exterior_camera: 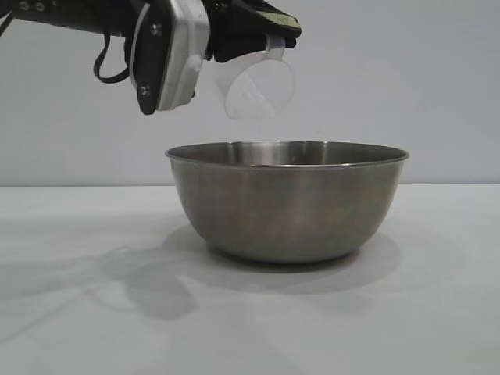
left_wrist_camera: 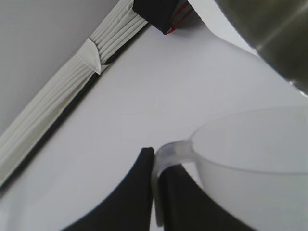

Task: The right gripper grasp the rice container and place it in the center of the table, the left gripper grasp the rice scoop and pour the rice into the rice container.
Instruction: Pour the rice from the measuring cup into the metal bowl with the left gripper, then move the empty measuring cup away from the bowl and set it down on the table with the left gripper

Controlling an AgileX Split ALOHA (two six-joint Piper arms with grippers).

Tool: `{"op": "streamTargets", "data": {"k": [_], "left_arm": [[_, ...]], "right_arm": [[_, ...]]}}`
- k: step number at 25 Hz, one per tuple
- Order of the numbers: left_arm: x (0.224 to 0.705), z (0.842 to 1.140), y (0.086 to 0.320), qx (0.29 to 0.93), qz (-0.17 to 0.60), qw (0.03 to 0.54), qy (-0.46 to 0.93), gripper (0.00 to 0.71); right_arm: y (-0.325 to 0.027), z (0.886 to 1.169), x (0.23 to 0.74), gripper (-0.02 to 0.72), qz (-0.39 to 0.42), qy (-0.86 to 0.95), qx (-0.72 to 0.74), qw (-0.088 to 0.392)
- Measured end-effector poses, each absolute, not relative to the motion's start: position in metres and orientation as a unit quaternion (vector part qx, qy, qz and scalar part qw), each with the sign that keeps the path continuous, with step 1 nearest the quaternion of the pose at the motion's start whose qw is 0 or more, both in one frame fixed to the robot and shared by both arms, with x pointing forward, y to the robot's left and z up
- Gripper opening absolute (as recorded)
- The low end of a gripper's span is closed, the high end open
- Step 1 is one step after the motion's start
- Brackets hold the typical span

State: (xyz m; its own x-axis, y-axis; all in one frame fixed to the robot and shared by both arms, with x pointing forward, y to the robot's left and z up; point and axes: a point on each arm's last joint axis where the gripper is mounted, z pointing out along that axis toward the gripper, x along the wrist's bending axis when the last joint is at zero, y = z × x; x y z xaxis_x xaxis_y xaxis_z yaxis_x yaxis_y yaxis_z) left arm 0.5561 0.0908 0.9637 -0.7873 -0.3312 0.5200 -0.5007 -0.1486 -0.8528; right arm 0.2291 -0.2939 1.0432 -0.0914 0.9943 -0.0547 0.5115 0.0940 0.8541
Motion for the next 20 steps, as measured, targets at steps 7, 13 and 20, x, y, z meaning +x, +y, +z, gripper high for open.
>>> {"op": "streamTargets", "data": {"k": [7,13,20], "left_arm": [[0.5503,0.9585,0.0891,0.276,0.666,0.052,-0.691,0.0],[0.5497,0.9581,0.089,0.273,0.665,0.053,-0.694,0.0],[0.5492,0.9583,0.0888,0.27,0.665,0.054,-0.694,0.0]], "right_arm": [[-0.2939,1.0432,0.2291,0.554,0.346,0.652,0.577,0.348],[-0.2939,1.0432,0.2291,0.554,0.346,0.652,0.577,0.348],[-0.2939,1.0432,0.2291,0.554,0.346,0.652,0.577,0.348]]}}
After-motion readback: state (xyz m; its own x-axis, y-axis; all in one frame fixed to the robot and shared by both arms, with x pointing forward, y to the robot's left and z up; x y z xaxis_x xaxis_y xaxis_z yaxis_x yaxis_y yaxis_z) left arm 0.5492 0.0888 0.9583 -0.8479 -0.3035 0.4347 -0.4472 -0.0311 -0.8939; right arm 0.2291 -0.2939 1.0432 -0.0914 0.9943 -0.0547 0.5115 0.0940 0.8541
